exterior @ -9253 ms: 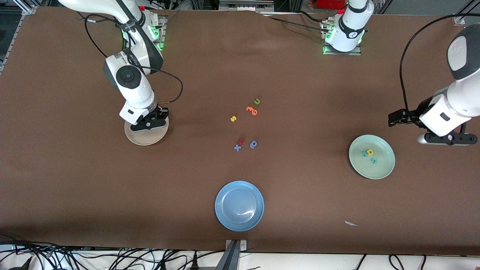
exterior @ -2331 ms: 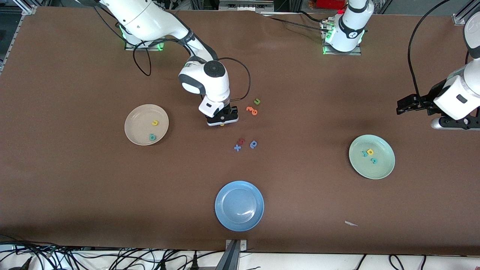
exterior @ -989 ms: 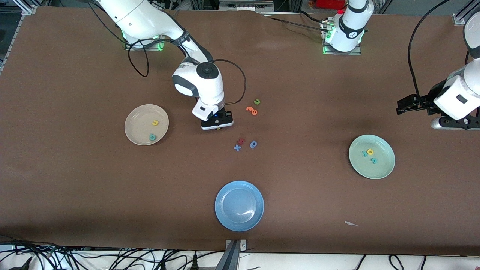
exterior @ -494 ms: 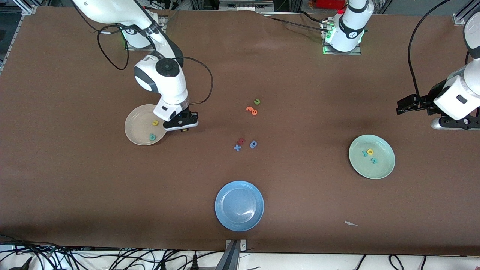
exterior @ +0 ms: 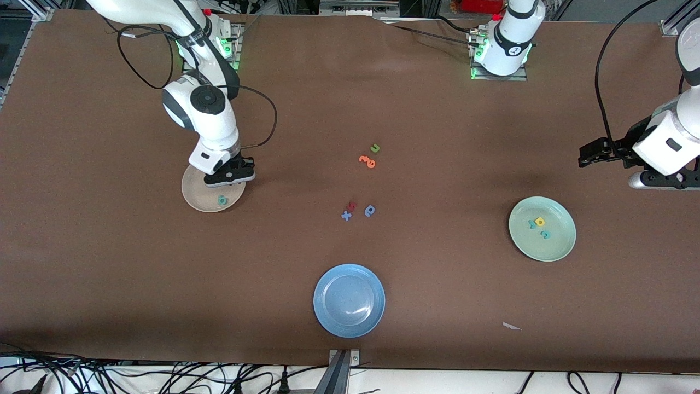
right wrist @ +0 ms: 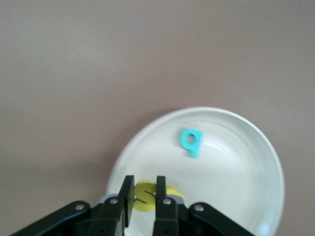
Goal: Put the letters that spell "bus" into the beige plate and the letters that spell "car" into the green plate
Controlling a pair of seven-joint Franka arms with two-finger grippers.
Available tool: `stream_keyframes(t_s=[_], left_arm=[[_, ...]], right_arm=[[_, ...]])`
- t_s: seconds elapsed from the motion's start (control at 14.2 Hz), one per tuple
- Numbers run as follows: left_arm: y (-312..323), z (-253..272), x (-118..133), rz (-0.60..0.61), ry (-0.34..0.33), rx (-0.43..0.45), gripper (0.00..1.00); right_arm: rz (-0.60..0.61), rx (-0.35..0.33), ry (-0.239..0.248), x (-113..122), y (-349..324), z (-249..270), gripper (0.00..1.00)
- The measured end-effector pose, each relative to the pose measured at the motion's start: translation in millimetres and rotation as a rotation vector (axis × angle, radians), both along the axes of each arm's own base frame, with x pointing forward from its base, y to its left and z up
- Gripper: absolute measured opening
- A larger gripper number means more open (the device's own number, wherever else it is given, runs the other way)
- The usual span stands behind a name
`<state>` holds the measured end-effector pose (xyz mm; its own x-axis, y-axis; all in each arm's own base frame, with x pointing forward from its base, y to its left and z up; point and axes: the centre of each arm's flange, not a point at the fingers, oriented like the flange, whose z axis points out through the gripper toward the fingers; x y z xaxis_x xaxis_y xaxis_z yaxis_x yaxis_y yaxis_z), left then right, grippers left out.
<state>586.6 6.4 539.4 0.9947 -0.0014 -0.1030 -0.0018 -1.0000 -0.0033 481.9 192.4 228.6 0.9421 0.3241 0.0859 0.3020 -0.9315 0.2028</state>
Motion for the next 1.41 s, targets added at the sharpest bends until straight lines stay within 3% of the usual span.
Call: stream_keyframes(t_s=[0.35, 0.71, 0.85, 1.06, 1.2, 1.41], left_arm=[[0.0, 0.0, 0.0, 0.0, 0.0, 0.0, 1.0], [0.1, 0.0, 0.0, 0.0, 0.0, 0.0, 1.0], [0.1, 0.0, 0.0, 0.0, 0.0, 0.0, 1.0], [0.1, 0.0, 0.0, 0.0, 0.0, 0.0, 1.0], [0.1, 0.0, 0.0, 0.0, 0.0, 0.0, 1.0], [0.1, 0.0, 0.0, 0.0, 0.0, 0.0, 1.0]], right_arm=[[-0.011, 0.003, 0.016, -3.0, -8.4, -2.3, 0.24], [-0.048, 0.025, 0.027, -2.6, -8.2, -1.2, 0.7], [-0.058, 0.03, 0.026, -2.0, -8.5, 0.2, 0.73], [-0.107, 0.059, 0.012, 2.5, -9.3, 14.4, 0.99], [-0.144, 0.067, 0.01, 7.3, -10.1, 28.8, 1.0], [-0.192, 0.008, 0.051, 28.8, -6.0, 69.1, 1.0]])
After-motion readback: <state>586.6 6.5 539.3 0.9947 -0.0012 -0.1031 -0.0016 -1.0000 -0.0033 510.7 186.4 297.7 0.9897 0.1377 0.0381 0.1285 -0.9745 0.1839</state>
